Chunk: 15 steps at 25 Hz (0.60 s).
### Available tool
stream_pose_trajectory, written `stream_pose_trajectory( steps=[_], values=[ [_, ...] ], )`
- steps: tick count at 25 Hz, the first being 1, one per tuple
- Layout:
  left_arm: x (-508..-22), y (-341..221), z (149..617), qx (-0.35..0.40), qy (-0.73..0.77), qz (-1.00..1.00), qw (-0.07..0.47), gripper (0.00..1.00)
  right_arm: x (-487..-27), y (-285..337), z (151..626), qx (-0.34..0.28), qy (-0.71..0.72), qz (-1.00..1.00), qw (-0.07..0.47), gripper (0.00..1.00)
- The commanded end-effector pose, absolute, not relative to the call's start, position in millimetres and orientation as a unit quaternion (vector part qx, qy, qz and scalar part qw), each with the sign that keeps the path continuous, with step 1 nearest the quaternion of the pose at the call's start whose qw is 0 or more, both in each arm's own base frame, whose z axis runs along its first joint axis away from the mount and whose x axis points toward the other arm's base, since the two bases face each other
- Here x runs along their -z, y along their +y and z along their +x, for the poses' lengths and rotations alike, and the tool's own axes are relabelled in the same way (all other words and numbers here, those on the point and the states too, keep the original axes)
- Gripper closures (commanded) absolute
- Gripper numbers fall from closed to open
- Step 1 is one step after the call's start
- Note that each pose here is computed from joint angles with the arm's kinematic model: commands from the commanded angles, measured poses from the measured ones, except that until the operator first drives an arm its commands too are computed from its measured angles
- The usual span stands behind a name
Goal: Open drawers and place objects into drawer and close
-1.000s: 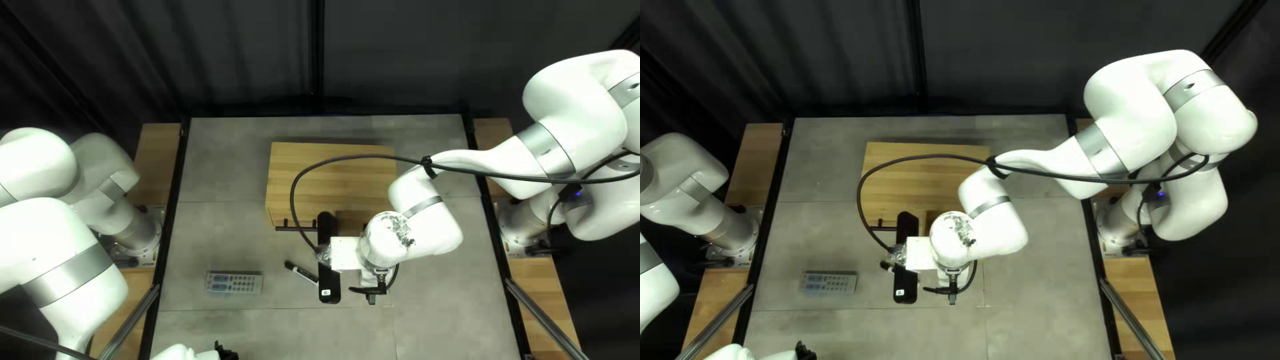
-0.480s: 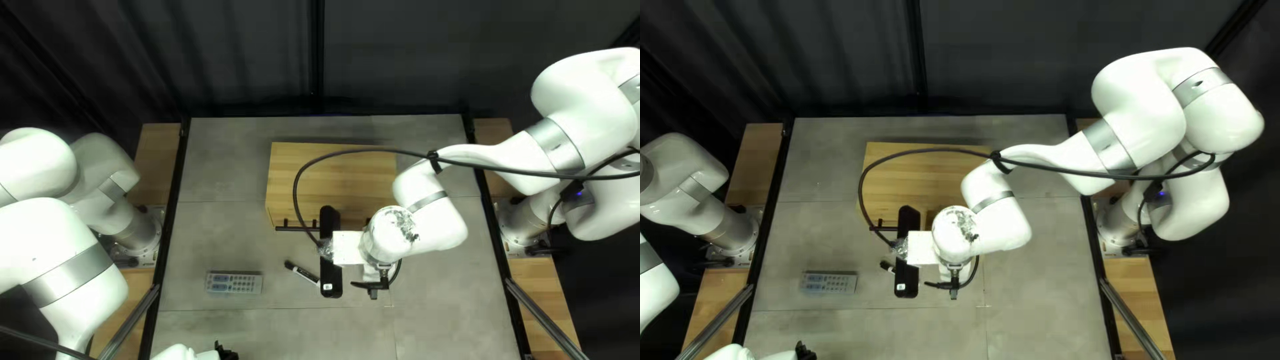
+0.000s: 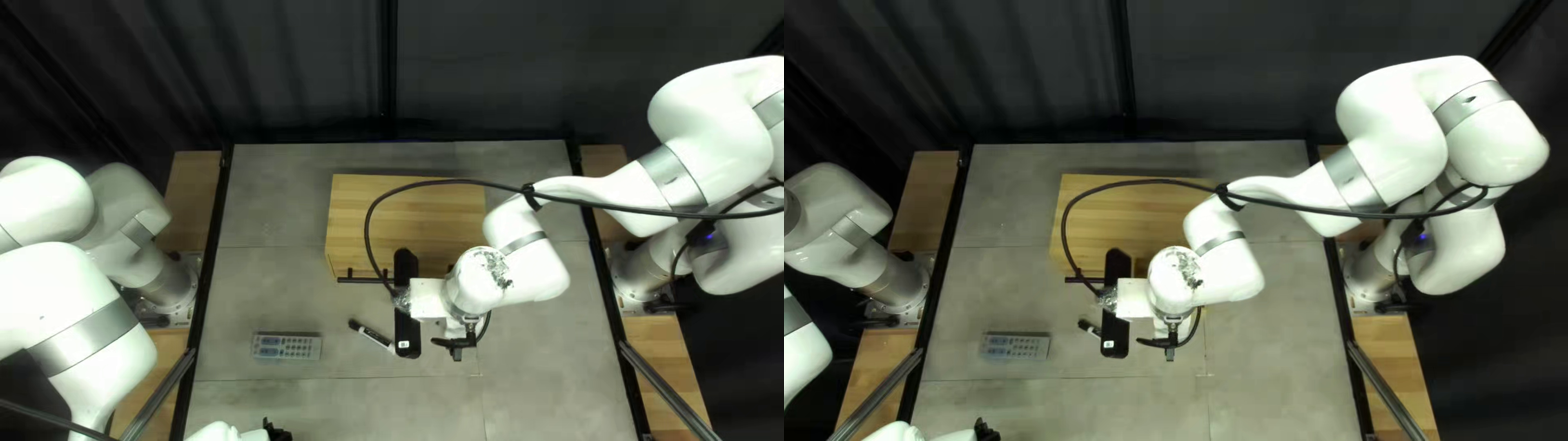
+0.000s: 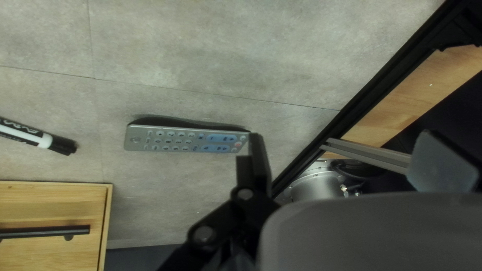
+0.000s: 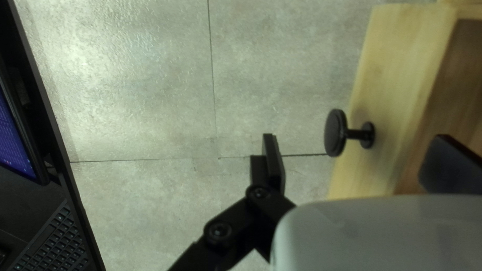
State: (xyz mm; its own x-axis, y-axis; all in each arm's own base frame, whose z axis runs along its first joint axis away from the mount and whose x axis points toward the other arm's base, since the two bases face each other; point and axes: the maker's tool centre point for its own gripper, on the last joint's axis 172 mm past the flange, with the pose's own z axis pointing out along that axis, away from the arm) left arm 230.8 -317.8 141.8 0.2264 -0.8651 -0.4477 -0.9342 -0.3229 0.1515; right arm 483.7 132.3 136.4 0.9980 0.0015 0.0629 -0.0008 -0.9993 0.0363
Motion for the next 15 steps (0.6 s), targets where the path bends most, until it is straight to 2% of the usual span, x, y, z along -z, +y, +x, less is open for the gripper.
stream_pose_trajectory(
  steps=[1,15],
  values=[
    [-141.8,-317.8,230.8,-0.232,0.577,-0.780,0.075,0.00,-140.0,137.6,485.1,-0.033,0.005,0.999,0.017,0.00],
    [-141.8,-317.8,230.8,-0.232,0.577,-0.780,0.075,0.00,-147.3,144.0,484.3,-0.031,0.009,0.999,0.019,0.00]
  ],
)
